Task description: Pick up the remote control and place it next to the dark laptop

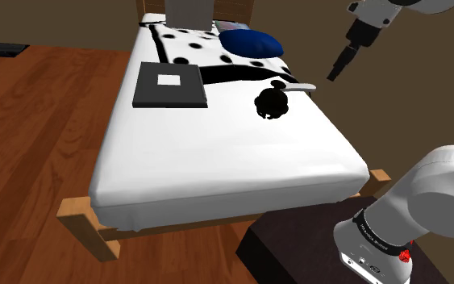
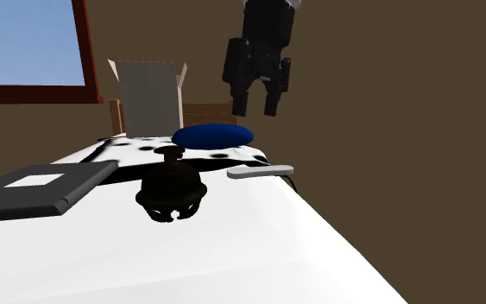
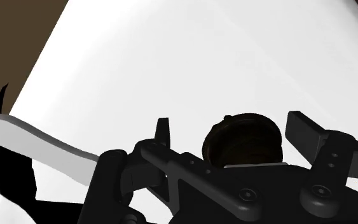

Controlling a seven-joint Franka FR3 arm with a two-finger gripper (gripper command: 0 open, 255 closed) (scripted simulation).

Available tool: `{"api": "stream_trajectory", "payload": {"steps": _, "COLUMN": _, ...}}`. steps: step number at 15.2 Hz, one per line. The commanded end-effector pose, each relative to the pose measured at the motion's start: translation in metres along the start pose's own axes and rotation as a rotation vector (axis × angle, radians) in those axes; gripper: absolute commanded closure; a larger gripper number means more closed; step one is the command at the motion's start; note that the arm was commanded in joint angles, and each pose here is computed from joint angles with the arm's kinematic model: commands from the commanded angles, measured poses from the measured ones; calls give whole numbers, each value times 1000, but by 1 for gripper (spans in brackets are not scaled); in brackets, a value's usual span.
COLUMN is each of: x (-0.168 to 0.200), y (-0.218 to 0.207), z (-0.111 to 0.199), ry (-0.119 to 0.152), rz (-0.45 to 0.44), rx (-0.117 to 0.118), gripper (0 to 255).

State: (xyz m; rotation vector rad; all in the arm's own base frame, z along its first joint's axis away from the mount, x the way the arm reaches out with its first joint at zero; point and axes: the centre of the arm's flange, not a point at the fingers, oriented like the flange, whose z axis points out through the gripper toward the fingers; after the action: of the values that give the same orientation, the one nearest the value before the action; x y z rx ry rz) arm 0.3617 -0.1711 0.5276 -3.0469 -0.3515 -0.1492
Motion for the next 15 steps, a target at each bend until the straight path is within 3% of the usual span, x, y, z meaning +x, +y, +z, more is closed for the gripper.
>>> {"api": "stream_trajectory", "payload": {"steps": 1, "x": 5, "y": 22, "z": 11, "ry": -9, "rz": -57, "rx": -3, "gripper": 0}}
{"api": "stream_trajectory", "payload": {"steps": 15, "x": 68, "y": 175, "z": 91, "ry": -72, "rz": -420, "rx": -14, "gripper": 0}}
